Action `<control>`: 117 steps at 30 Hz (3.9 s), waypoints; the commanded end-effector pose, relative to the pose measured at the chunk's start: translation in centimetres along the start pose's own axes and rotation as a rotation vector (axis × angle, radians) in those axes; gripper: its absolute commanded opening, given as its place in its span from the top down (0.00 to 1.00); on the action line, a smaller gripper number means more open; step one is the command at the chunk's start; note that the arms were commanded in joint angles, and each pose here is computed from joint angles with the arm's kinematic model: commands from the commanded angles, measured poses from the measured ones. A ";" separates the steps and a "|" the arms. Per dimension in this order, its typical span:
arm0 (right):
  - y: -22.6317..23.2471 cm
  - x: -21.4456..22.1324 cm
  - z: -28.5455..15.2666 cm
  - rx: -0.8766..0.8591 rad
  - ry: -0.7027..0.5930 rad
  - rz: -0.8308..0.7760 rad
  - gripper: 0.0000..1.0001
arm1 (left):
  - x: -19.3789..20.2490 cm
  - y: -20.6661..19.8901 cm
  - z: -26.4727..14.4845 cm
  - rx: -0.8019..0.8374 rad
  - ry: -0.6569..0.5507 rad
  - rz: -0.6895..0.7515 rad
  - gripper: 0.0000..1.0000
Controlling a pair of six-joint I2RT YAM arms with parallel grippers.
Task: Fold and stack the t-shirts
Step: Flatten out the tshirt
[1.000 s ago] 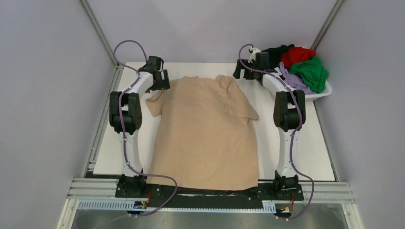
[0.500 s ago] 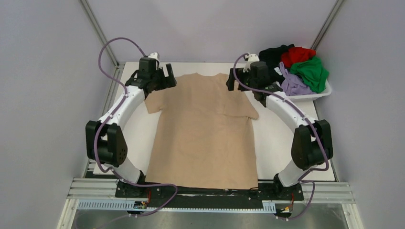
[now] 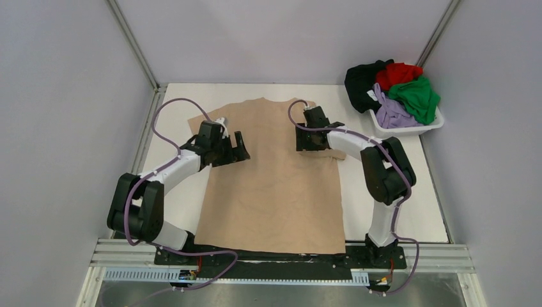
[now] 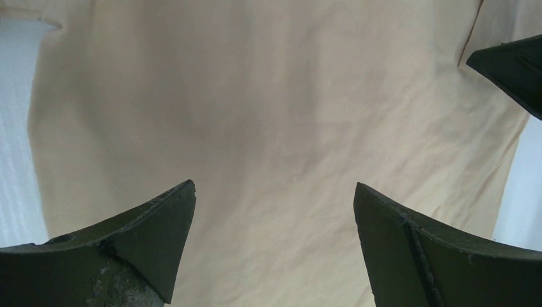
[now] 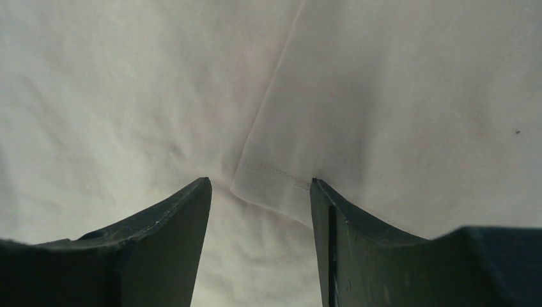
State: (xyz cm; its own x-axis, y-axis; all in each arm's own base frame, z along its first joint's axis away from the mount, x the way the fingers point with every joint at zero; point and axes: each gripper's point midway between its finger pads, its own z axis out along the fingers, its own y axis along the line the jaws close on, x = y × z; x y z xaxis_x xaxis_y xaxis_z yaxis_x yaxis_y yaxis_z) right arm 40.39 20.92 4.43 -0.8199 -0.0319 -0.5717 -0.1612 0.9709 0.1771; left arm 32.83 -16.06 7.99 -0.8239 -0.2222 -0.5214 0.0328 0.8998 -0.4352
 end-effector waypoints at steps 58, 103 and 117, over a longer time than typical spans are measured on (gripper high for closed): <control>-12.5 -7.4 -3.1 0.291 -0.072 0.014 1.00 | 5.1 7.8 0.9 -0.336 0.118 -0.016 0.00; -1.2 7.9 -9.2 -0.083 -0.011 0.456 0.00 | -11.5 -1.8 12.8 -0.058 0.009 0.018 0.00; -7.2 2.2 3.0 0.103 0.117 0.483 0.00 | 1.6 3.9 5.6 -0.182 0.150 -0.186 0.00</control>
State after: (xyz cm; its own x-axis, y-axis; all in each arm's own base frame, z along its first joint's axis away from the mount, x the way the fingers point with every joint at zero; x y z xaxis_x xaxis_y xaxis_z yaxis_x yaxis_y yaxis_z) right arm 36.22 16.28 3.23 -0.8462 0.4193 -0.3289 0.2914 0.8809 0.3730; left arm 44.08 -16.94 4.13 -0.8069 -0.2982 -0.5099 -0.0622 0.9013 -0.4286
